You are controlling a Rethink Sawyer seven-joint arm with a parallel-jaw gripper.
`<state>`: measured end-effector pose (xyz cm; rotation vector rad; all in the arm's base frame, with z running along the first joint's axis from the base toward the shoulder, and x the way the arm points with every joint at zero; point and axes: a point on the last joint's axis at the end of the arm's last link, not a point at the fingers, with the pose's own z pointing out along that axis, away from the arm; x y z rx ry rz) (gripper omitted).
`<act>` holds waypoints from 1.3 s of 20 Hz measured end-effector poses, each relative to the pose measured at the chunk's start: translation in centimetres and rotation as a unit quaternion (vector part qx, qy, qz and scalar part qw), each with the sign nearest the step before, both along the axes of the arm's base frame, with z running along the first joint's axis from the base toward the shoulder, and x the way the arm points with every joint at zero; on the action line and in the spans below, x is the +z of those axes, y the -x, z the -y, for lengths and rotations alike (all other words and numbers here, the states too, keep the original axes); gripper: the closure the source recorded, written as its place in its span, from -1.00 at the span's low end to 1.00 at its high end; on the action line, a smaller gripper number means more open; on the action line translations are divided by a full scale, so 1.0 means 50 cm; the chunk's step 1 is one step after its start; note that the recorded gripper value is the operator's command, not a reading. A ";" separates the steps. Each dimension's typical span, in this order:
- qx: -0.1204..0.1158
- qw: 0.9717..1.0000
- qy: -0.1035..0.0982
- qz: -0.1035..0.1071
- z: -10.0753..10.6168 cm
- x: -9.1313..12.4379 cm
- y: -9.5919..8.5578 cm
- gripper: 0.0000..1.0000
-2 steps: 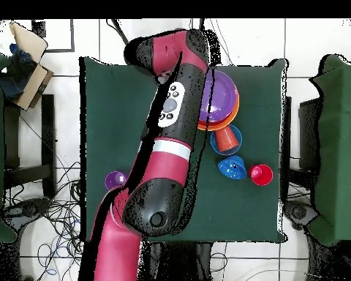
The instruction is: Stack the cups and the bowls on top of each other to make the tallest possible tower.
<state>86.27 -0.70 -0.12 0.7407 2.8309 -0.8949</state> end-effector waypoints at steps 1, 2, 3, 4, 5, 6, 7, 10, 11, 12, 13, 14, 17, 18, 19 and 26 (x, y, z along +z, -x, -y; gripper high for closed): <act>-0.001 1.000 0.001 0.001 0.003 0.001 0.001 -1.00; -0.002 1.000 0.002 0.002 0.008 0.004 0.001 -1.00; -0.006 1.000 0.005 0.003 0.020 0.012 0.002 -1.00; -0.008 1.000 0.006 0.003 0.026 0.016 0.003 -1.00; -0.010 1.000 0.007 0.003 0.029 0.018 0.004 -1.00; -0.013 1.000 0.006 0.004 0.034 0.023 0.004 -1.00; -0.016 1.000 0.006 0.005 0.039 0.027 0.005 -1.00; -0.017 1.000 0.005 0.009 0.042 0.039 0.000 -1.00; -0.018 1.000 0.005 0.010 0.043 0.042 -0.001 -1.00; -0.018 1.000 0.005 0.011 0.043 0.045 -0.002 -1.00; -0.019 1.000 0.005 0.013 0.044 0.053 -0.005 -1.00; -0.019 1.000 0.004 0.014 0.045 0.058 -0.007 -1.00; -0.023 1.000 -0.002 0.019 0.046 0.069 -0.013 -1.00; -0.024 0.999 -0.005 0.021 0.047 0.074 -0.017 -1.00; -0.027 0.999 -0.016 0.027 0.048 0.081 -0.026 -1.00; -0.048 0.994 -0.083 0.060 0.062 0.102 -0.081 -1.00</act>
